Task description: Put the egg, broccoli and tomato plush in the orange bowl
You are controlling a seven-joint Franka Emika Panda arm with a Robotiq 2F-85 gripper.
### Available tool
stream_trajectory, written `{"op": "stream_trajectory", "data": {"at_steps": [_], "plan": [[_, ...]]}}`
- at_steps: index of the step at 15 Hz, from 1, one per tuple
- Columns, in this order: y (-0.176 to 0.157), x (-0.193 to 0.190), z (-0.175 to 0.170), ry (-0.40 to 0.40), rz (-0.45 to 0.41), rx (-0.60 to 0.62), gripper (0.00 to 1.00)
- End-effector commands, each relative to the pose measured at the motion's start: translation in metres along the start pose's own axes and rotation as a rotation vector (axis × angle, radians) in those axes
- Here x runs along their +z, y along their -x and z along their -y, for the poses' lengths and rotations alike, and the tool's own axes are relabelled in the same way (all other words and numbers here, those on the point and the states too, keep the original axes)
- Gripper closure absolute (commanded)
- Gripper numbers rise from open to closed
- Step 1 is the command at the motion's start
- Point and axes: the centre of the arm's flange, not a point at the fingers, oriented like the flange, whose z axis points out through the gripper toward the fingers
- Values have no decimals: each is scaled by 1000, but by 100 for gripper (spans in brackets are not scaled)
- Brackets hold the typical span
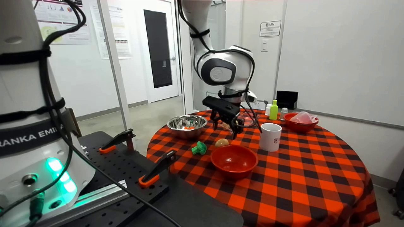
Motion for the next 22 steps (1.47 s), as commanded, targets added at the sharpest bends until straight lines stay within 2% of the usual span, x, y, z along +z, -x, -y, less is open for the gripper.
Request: {"op": "stream_trajectory", "data": {"at_steps": [1, 6, 12, 20, 21, 22], "plan": [[-30, 23, -8, 20, 1, 50, 0], [-40, 40, 5, 64, 32, 75, 0], [-28, 51, 21, 103, 47, 122, 0], [-17, 54, 25, 120, 59, 186, 0], [-16, 54, 25, 122, 59, 192, 3], [-15, 54, 25, 124, 57, 194, 26]]}}
